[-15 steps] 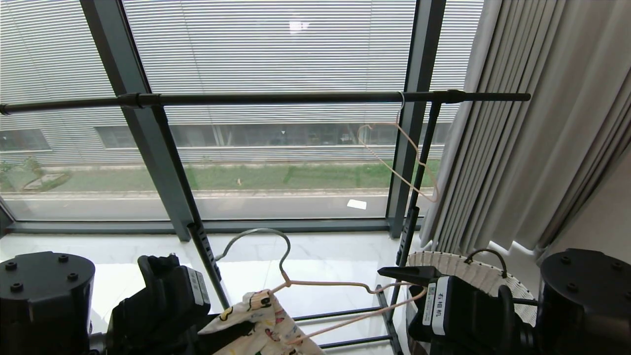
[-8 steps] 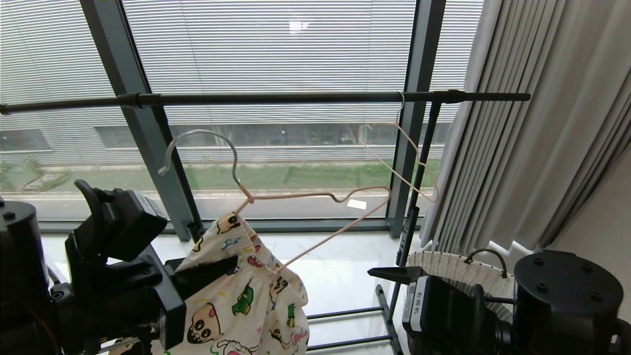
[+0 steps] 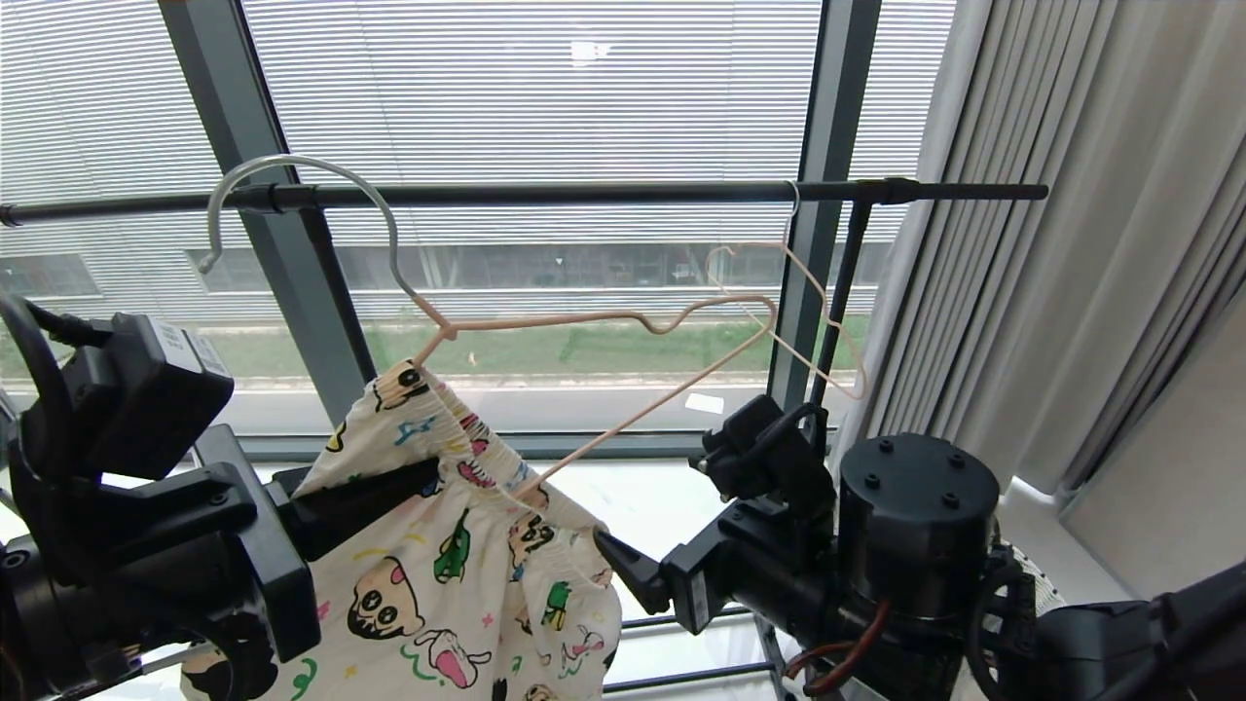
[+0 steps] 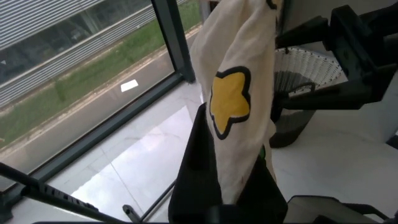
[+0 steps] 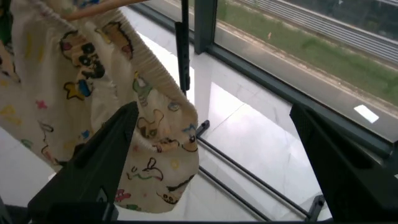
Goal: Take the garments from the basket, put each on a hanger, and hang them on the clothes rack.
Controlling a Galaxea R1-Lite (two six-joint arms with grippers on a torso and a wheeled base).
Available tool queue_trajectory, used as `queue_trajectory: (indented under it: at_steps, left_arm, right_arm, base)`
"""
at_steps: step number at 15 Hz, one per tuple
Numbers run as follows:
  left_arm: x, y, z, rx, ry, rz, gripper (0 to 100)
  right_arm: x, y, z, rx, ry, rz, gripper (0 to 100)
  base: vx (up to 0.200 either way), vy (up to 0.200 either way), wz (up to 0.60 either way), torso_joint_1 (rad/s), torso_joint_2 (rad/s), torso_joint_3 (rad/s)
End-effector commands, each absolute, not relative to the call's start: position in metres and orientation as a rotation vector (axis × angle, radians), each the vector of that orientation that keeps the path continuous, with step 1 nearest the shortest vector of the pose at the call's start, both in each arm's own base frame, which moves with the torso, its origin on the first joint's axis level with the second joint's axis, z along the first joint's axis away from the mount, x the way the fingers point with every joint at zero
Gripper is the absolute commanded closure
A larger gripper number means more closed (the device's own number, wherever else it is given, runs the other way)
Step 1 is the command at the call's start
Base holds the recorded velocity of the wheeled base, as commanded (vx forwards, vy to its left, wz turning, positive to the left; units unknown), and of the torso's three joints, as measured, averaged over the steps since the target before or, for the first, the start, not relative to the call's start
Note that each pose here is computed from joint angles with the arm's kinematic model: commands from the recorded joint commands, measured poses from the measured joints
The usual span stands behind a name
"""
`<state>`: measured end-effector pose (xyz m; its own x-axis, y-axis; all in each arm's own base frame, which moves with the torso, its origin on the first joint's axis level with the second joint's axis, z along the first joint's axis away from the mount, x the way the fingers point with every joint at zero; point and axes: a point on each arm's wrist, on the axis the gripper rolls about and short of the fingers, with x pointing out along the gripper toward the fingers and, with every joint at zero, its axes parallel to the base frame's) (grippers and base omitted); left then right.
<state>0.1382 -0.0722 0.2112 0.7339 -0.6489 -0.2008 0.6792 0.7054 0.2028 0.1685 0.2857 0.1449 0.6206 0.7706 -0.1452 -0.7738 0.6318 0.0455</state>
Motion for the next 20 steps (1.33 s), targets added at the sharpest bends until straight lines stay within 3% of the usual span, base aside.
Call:
queue_trajectory:
  at_steps: [1,10,12,14,16,20]
  left_arm:
    - [0.137,-0.072,0.212,0.272,0.109,-0.742,100]
    - [0.132,-0.076,0.216,0.273,0.084,-0.778,100]
    - [0.130,-0.079,0.216,0.275,0.080,-0.802,100]
    - [0.126,-0.082,0.212,0.315,0.079,-0.821,100]
    - [0.128,-0.076,0.200,0.367,0.118,-0.744,100]
    - [0.131,-0.068,0.192,0.368,0.152,-0.687,100]
  right_arm:
    - [0.173,0.296,0.133,-0.038,0.180,0.889,0]
    - [0.177,0.314,0.107,-0.076,0.231,0.891,0]
    - [0.181,0.317,0.093,-0.121,0.249,0.825,0]
    - [0.202,0.306,0.077,-0.255,0.238,0.627,0]
    - [0.226,0.287,0.080,-0.269,0.231,0.524,0]
    - [0.257,0.253,0.101,-0.243,0.193,0.404,0]
  base:
    - [0.000,0.000,0.00,0.000,0.00,0.000]
    - [0.000,0.000,0.00,0.000,0.00,0.000]
    - [0.000,0.000,0.00,0.000,0.00,0.000]
    - [0.000,0.000,0.00,0.000,0.00,0.000]
    - [0.000,0.000,0.00,0.000,0.00,0.000]
    - [0.000,0.000,0.00,0.000,0.00,0.000]
